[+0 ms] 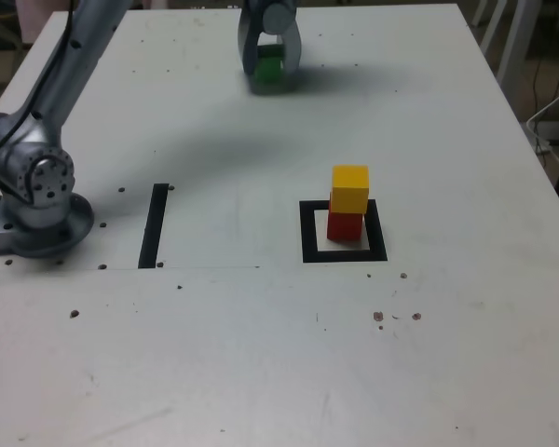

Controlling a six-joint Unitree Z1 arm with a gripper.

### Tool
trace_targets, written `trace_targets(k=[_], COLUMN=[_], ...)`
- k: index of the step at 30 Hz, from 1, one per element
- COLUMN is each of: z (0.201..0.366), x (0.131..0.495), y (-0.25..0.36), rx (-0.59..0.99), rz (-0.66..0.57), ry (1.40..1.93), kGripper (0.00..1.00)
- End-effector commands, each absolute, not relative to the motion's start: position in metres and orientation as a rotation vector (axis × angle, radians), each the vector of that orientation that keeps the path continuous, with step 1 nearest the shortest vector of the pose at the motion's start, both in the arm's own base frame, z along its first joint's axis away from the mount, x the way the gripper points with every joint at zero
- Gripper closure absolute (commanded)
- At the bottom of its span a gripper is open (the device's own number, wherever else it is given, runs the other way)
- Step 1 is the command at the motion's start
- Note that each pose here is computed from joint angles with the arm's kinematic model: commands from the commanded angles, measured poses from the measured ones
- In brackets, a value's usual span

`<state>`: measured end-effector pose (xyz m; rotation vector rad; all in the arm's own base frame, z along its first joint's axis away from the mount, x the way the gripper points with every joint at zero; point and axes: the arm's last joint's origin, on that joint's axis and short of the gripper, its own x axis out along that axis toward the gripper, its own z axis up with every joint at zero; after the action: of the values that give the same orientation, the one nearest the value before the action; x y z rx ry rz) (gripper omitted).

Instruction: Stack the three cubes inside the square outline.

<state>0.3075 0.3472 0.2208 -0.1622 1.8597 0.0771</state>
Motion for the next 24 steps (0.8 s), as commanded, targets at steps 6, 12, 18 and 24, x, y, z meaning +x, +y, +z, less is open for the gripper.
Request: trace_targets(k=[6,12,18,24], z=[0.248,0.277,0.297,0.312], x=[0.313,0.32,0.329,0.335], y=[0.315,0.276,0.224,0.166], rx=[-0.124,-0.071,-0.043,0.002], rz=[0.061,0.052,0.01,-0.032], ry=[1.866,1.842,1.821,1.805], kGripper=[0.72,0.72,0.72,0.72])
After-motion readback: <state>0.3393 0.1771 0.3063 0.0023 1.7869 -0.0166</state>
